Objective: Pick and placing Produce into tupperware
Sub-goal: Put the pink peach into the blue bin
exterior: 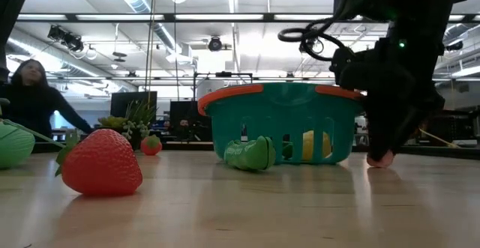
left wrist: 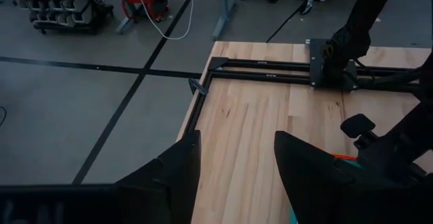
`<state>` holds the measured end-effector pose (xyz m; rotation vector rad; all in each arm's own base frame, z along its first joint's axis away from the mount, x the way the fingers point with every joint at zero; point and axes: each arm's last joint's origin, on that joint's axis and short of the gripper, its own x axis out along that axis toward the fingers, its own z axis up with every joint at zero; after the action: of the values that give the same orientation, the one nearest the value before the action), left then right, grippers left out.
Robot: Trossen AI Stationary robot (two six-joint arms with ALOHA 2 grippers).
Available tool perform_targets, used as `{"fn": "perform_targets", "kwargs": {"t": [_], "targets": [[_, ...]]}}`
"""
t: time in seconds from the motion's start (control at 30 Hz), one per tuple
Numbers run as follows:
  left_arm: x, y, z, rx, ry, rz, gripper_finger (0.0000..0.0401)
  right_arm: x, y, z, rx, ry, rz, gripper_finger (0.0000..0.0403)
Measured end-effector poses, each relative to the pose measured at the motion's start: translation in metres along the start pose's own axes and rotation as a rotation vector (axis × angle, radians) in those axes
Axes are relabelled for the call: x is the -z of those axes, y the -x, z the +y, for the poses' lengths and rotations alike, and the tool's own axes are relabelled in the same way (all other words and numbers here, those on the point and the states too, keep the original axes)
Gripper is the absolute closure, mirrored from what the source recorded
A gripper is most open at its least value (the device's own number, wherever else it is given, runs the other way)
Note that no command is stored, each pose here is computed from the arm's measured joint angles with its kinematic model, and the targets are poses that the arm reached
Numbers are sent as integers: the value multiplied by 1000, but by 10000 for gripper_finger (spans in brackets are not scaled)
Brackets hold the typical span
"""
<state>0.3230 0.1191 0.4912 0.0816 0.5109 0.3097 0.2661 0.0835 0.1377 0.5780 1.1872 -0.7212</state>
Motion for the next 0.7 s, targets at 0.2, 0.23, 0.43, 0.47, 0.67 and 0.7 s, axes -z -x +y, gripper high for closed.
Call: {"fn": "perform_targets", "kwargs": {"t": [0.2,0.23,0.43,0.47,0.67,0.7], "targets": [[0,0,0,0,0,0,207,3,-6,-4,-11,-5,-4,224],[0,0,0,0,0,-1,209,3,-6,-4,-14,-6,-4,229],[0,0,0,0,0,-1,209,1,-7,0,-53,-17,-25,252],[0,0,0,0,0,-1,208,1,-7,0,-52,-18,-27,256],[0,0,0,-1,0,-1,212,2,-6,0,-58,-38,-13,301],[0,0,0,0,0,-1,213,2,-5,0,-68,-42,0,310]]}}
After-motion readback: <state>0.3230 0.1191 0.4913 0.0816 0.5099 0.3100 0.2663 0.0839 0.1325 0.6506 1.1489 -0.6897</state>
